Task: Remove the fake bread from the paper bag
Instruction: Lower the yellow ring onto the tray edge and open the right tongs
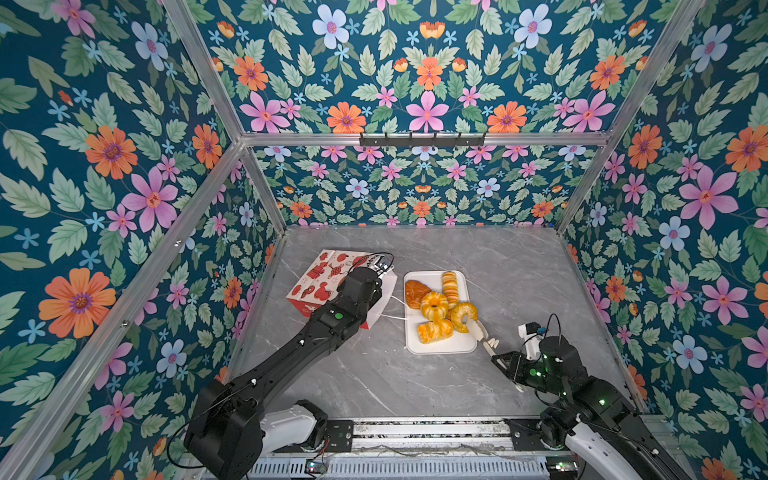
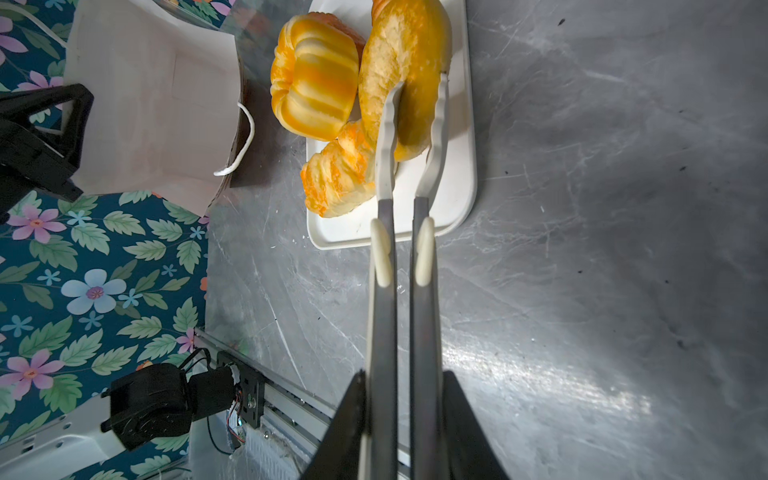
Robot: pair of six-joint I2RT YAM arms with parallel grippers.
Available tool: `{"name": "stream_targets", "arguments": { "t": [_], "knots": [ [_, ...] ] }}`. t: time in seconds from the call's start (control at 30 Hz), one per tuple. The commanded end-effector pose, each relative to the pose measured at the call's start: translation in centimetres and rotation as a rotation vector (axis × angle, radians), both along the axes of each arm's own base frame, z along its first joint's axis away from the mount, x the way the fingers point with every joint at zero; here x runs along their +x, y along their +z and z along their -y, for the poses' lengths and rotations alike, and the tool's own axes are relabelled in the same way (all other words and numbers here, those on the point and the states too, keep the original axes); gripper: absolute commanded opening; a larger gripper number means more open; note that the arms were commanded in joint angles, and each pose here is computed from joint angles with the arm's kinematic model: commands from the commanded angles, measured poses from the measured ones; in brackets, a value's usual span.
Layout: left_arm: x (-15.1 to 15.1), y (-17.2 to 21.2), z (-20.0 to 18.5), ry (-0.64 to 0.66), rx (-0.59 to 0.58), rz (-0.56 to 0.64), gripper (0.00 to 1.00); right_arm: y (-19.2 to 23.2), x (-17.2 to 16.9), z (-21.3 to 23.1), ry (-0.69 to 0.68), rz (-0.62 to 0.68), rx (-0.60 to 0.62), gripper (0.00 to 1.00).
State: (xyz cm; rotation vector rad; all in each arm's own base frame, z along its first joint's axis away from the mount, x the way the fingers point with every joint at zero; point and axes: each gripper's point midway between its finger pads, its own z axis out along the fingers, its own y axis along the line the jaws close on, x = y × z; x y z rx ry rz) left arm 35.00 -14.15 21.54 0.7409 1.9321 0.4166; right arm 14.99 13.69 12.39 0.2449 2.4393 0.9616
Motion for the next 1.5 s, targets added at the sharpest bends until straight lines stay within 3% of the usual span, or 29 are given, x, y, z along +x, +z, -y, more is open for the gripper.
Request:
{"name": "stream_targets", "arguments": {
  "t": [0.0,0.27,0.67,1.13,1.47],
  "knots": [
    [0.2,0.5,0.1,0.003,-0.022,0.011,0.00,0.3,-0.7,-0.2,0.019,-0.018,0.015,0.00],
    [0.3,0.3,0.3,0.001,-0.022,0.008,0.00,0.1,-1.9,-0.3,0.027,-0.066,0.049,0.00],
    [0.2,0.2,0.2,0.002,-0.020,0.006,0.00,-2.3,-3.3,0.1,0.046,-0.153,-0.001,0.00],
    [0.3,0.1,0.2,0.004,-0.019,0.002,0.00,-2.4,-3.6,0.8,0.039,-0.151,-0.036,0.32],
    [0.3,-0.1,0.3,0.003,-0.017,-0.002,0.00,-1.5,-3.4,1.1,0.020,-0.110,-0.025,0.35]
  ]
}}
